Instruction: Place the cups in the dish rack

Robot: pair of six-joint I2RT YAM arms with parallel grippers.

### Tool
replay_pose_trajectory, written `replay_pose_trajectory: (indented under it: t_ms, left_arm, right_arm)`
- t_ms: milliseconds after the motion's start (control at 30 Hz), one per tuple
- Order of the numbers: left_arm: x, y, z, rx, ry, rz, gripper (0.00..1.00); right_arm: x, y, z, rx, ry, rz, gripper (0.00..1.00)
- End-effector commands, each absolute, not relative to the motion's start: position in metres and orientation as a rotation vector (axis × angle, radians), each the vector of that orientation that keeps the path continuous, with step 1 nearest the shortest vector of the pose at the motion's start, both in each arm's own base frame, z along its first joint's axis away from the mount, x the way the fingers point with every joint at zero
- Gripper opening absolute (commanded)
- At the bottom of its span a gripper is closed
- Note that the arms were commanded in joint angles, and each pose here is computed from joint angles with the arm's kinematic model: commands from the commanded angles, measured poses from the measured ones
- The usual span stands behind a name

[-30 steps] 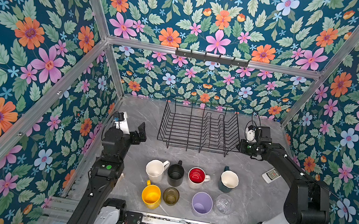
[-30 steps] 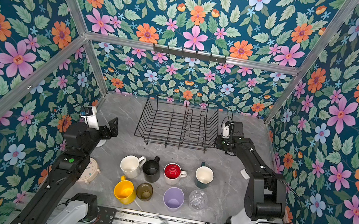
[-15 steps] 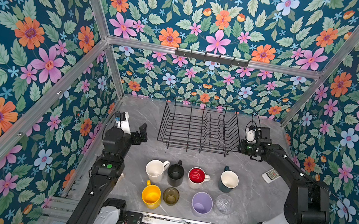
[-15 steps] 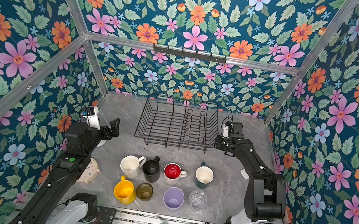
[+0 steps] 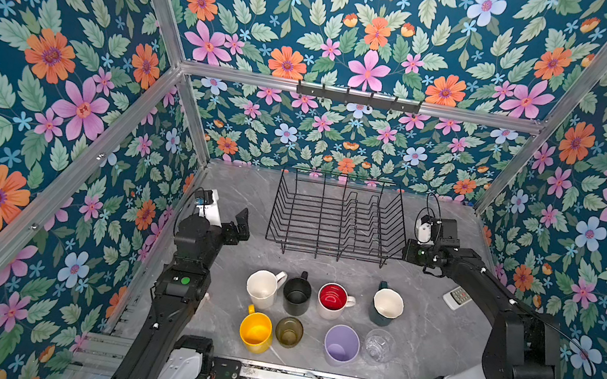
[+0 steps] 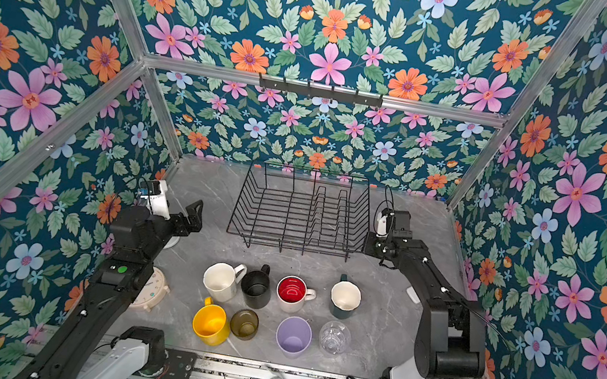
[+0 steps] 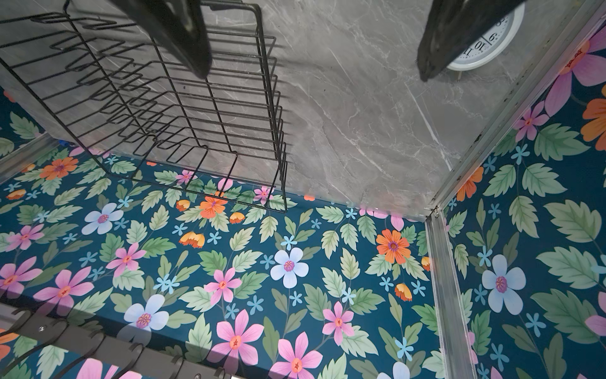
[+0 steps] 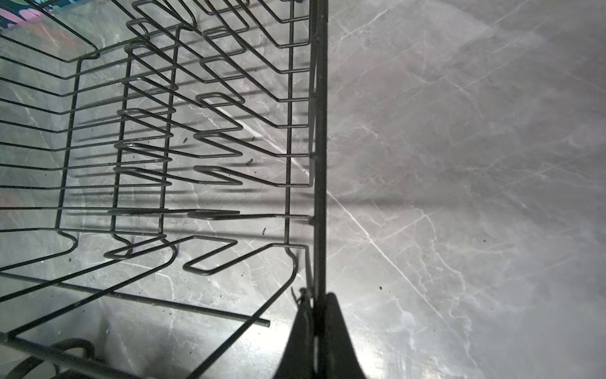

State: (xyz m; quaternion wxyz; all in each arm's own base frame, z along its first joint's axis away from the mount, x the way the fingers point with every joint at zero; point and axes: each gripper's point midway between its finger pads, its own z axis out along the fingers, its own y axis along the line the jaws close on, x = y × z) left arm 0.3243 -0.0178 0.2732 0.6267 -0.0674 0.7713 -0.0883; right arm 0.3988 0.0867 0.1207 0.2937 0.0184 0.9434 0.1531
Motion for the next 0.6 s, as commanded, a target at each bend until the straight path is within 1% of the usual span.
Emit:
replay_pose_trajectory:
  t_ms: [0,567]
  left_arm:
    - [0.325,-0.018,0.277,-0.142,1.761,-0.201,1.00]
    - [0.325,-0.018,0.274,-0.148,1.773,-0.201,1.00]
  right_arm:
    - [0.382,0.085,0.111,0.036,2.571,0.396,0.00]
    - [0.358,0.080,0.111,0.091,2.564,0.395,0.00]
